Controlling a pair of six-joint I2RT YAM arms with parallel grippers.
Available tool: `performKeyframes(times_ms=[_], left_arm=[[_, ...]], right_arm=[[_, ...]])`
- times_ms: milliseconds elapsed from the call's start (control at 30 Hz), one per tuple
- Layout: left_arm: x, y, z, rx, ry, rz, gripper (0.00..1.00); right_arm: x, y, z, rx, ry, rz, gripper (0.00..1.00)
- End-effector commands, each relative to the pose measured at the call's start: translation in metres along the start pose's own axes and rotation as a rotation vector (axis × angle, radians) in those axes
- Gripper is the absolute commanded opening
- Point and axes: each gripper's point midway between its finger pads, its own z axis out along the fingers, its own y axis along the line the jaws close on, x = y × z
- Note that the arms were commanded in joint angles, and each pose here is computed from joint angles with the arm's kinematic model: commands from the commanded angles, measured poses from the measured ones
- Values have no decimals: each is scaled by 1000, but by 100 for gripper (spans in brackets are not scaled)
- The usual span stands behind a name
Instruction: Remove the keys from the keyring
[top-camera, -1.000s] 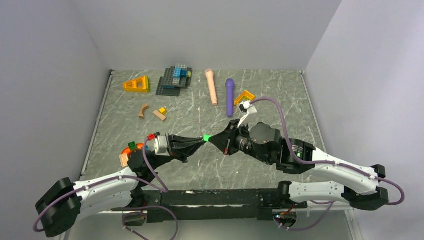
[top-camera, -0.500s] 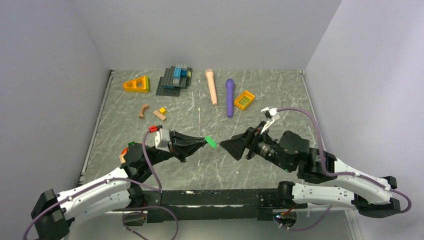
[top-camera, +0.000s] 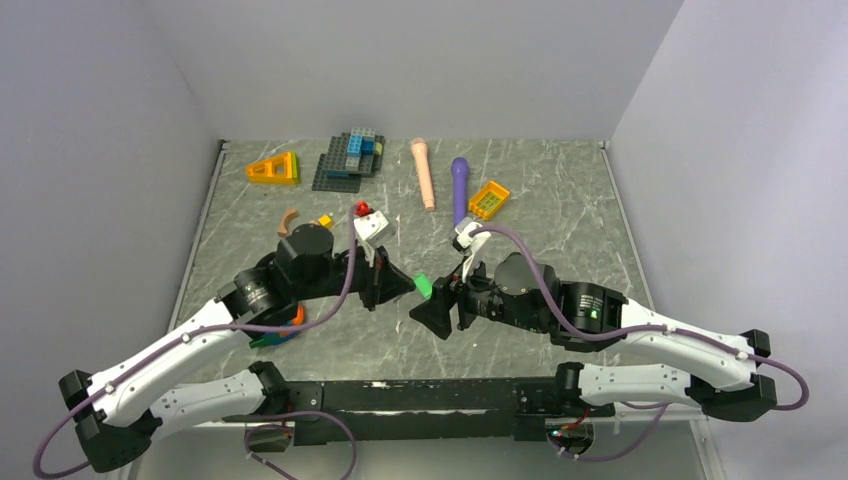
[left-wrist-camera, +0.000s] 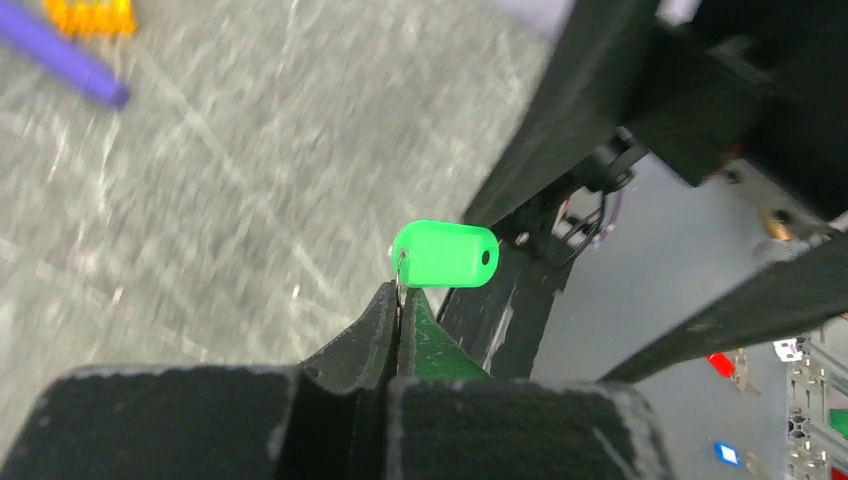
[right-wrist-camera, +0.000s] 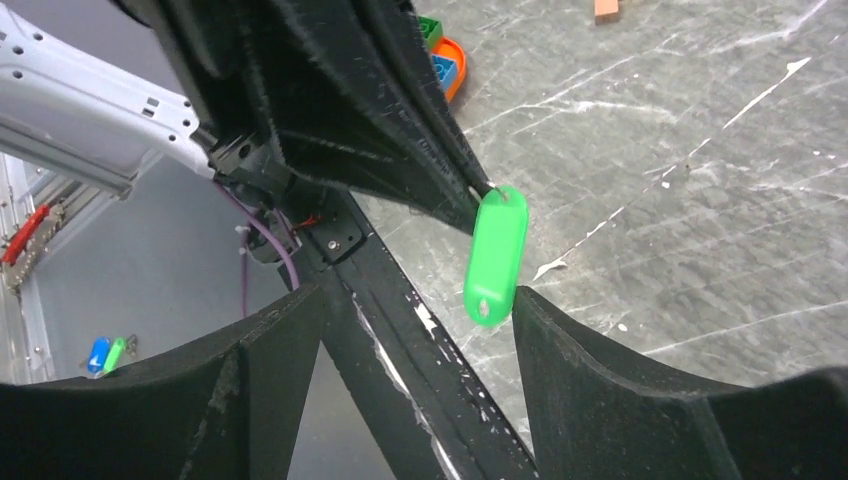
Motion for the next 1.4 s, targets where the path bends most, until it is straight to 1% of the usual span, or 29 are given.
performKeyframes(times_ms=[0, 67, 167, 233, 300, 367, 433, 500, 567, 600, 700, 933, 1067, 1233, 1367], left_arm=[[48, 25, -34, -245, 322, -140, 0], [60, 21, -38, -229, 402, -153, 0], [75, 5, -39, -132, 461, -192, 0], [80, -9, -37, -44, 468, -214, 0], [80, -18, -37, 10, 467, -231, 0], [78, -28, -38, 72, 459, -230, 0], [75, -39, -40, 143, 452, -220, 0], [73, -48, -42, 210, 442, -200, 0], [73, -53, -45, 249, 441, -183, 0], [72, -56, -47, 271, 436, -171, 0], [71, -65, -51, 331, 423, -147, 0], [75, -67, -52, 370, 429, -121, 0], [73, -69, -53, 387, 415, -104, 0], [71, -67, -54, 365, 398, -89, 0], [70, -69, -56, 379, 397, -81, 0]], right_arm=[[-23, 8, -9, -39, -81, -59, 74], [-18, 6, -4, -38, -71, -80, 74], [-4, 4, 6, -37, -24, -116, 74], [3, -5, 10, 6, 2, -125, 74], [7, -12, 13, 46, 21, -131, 74], [10, -9, 14, 16, 24, -142, 74], [14, 1, 15, -61, 10, -162, 70], [13, 12, 11, -133, -18, -174, 62], [12, 15, 8, -159, -35, -181, 53], [12, 18, 6, -180, -42, -186, 50], [12, 33, 0, -271, -56, -196, 50], [16, 52, 5, -371, -31, -194, 50], [22, 55, 15, -379, 1, -189, 51], [30, 53, 27, -373, 22, -177, 50], [39, 56, 34, -389, 51, -167, 46]])
